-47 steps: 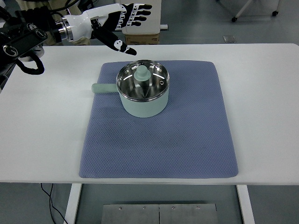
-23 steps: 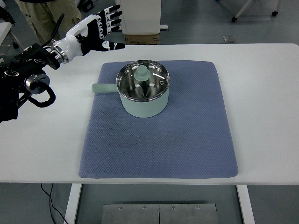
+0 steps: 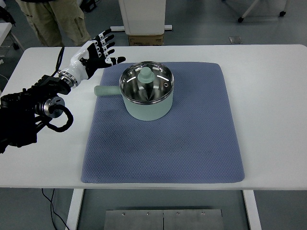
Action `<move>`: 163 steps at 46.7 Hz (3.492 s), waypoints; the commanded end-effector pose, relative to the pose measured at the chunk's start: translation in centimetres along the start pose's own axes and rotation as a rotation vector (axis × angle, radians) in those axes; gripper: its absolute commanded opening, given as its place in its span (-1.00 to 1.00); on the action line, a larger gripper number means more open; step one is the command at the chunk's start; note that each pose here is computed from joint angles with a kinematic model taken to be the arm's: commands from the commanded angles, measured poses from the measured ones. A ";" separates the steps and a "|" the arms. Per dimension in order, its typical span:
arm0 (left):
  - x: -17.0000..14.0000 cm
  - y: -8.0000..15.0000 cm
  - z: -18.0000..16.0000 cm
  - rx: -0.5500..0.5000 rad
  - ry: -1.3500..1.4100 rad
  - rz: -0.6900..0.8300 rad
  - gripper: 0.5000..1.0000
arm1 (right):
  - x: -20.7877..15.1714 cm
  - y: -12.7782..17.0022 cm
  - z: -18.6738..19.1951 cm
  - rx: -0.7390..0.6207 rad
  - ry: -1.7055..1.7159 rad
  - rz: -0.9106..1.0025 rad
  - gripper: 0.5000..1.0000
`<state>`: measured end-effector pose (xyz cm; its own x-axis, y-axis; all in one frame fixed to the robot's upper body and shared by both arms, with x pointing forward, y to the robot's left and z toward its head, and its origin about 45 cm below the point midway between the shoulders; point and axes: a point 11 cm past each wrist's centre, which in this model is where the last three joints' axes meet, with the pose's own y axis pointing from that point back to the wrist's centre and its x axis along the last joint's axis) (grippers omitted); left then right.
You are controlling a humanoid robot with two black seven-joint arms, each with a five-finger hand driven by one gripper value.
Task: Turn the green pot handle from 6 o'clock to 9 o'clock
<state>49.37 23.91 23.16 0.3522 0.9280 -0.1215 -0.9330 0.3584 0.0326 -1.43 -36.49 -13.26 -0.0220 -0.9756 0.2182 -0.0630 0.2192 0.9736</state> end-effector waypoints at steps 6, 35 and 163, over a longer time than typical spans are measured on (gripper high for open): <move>-0.3 -0.2 0.0 -0.022 0.052 0.016 1.00 | 0.0 0.0 0.0 0.001 0.000 0.000 1.00; 0.9 0.8 -0.8 -0.018 0.081 0.042 1.00 | 0.0 0.0 0.0 0.001 0.000 0.000 1.00; 3.2 2.7 -2.0 -0.174 0.450 0.185 1.00 | -0.2 0.0 0.0 -0.001 0.000 -0.007 1.00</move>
<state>47.87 27.59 20.91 0.1502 0.8246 -0.5454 -0.9885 0.1348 -0.0684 -1.39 -36.31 -13.30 -0.0220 -0.9772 0.2112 -0.0625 0.2122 0.9752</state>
